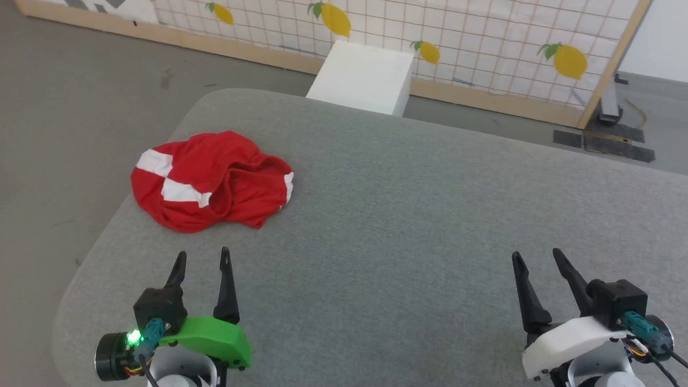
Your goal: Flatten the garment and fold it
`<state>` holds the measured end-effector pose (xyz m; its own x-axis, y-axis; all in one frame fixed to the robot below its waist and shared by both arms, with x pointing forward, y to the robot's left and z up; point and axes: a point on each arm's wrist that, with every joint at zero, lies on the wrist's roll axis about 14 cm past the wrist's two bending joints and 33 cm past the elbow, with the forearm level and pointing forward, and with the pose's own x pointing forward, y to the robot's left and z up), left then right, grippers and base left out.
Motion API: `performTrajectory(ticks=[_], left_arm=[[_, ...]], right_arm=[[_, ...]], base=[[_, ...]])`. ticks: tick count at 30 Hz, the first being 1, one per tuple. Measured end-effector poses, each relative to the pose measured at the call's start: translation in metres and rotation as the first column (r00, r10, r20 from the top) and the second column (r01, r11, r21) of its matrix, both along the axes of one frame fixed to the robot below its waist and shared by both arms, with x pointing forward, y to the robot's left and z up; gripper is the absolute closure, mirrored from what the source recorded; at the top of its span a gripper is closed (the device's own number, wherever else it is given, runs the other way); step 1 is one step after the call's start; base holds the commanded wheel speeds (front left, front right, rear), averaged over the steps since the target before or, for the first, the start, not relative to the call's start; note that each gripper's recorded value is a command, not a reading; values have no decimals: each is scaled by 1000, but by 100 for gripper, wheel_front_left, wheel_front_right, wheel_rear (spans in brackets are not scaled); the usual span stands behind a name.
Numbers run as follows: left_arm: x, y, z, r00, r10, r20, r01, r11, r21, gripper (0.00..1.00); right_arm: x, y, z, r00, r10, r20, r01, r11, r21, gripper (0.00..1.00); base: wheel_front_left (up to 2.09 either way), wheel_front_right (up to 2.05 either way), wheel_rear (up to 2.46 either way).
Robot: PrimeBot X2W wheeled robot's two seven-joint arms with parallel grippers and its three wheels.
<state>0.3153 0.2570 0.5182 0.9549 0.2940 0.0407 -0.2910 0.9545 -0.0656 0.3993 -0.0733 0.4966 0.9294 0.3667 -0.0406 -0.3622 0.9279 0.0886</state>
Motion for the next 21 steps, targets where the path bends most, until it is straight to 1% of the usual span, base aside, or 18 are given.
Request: performTrajectory(ticks=[6,9,21], left_arm=[[-10,10,-5,999,46,-4,-46,999,-20,0],[-19,18,-9,996,86,-13,-86,996,-29,0],[-37,34,-9,986,165,0,-164,985,-44,0]], right_arm=[[3,13,-2,999,34,-7,-34,999,5,0],[4,23,-3,998,64,-12,-64,998,3,0],[7,47,-1,992,127,-18,-127,992,10,0]], base=[[0,0,0],[0,0,0],[0,0,0]])
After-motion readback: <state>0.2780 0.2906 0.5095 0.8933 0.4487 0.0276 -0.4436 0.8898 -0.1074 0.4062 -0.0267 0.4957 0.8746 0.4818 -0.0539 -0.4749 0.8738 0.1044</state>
